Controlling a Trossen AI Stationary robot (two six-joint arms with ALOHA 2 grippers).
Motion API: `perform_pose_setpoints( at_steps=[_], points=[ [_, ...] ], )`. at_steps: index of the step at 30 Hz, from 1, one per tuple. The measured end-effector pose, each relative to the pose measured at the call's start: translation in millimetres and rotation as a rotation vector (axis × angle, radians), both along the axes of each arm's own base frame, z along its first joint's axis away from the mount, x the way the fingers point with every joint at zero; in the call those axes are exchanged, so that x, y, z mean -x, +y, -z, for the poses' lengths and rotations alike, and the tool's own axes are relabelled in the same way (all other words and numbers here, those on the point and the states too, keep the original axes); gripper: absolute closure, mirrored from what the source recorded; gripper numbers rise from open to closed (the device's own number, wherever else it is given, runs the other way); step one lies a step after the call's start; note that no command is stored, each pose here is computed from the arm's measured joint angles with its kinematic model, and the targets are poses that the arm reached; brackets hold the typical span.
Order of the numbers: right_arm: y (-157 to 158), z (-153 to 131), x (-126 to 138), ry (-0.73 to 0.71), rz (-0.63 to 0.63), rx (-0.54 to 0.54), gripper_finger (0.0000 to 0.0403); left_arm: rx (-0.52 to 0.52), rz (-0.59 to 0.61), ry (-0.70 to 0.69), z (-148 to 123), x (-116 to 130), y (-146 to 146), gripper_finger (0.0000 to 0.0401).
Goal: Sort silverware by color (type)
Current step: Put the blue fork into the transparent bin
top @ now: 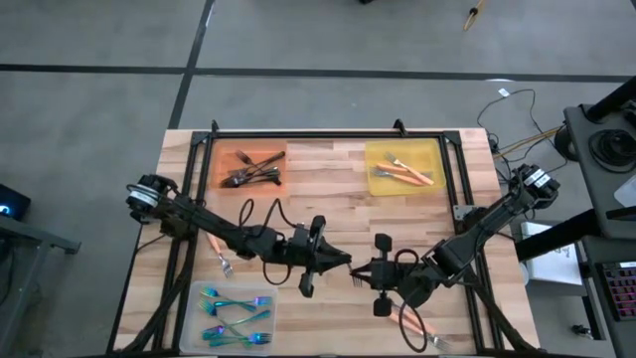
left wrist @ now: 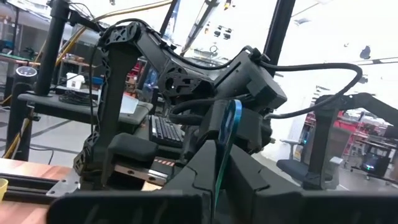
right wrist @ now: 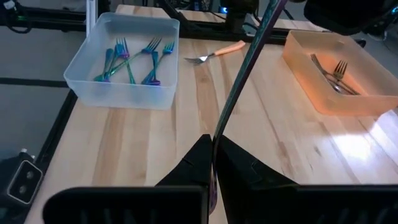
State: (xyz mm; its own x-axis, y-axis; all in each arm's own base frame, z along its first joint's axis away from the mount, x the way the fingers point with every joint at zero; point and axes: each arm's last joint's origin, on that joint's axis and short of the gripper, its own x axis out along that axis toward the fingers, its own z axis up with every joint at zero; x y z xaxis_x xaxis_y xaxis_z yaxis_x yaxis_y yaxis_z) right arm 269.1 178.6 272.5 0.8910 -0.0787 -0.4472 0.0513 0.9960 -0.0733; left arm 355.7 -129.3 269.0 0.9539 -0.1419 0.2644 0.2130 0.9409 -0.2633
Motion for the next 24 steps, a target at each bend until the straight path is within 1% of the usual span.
perform_pose_setpoints(
  at_steps=[3, 6, 12, 15, 16, 19, 21, 23, 24],
  points=[
    [0.1, -0.4, -0.1, -0.006, 0.016, -0.035, 0.0392, 0.001, 0.000, 0.000, 0.0, 0.0, 0.1, 0.0399],
    [0.0, -1.0, 0.4, -0.006, 0.016, -0.043, 0.0377, -0.001, 0.000, 0.000, 0.0, -0.1, 0.4, 0.0400],
    [-0.8, -4.7, 2.3, -0.004, -0.012, -0.063, 0.0316, -0.006, -0.001, 0.012, -0.1, -1.8, 5.9, 0.0401],
    [-1.8, -8.5, 4.7, -0.009, -0.015, -0.085, 0.0285, -0.033, -0.024, 0.058, -0.3, -1.9, 11.0, 0.0401],
    [-2.0, -10.6, 6.0, -0.012, -0.020, -0.105, 0.0276, -0.041, -0.056, 0.086, -0.8, -1.1, 13.1, 0.0401],
    [-2.3, -17.3, 10.8, -0.002, -0.056, -0.213, 0.0257, -0.080, -0.186, 0.197, -5.3, 5.7, 21.0, 0.0401],
    [-2.7, -21.5, 14.9, 0.026, -0.085, -0.325, 0.0251, -0.104, -0.266, 0.279, -11.1, 14.6, 26.6, 0.0401],
    [-3.5, -23.2, 20.2, 0.091, -0.110, -0.437, 0.0251, -0.115, -0.307, 0.369, -18.8, 26.0, 29.2, 0.0401],
    [-3.0, -22.3, 23.2, 0.138, -0.123, -0.487, 0.0253, -0.113, -0.301, 0.413, -23.7, 32.5, 28.8, 0.0401]
  ],
)
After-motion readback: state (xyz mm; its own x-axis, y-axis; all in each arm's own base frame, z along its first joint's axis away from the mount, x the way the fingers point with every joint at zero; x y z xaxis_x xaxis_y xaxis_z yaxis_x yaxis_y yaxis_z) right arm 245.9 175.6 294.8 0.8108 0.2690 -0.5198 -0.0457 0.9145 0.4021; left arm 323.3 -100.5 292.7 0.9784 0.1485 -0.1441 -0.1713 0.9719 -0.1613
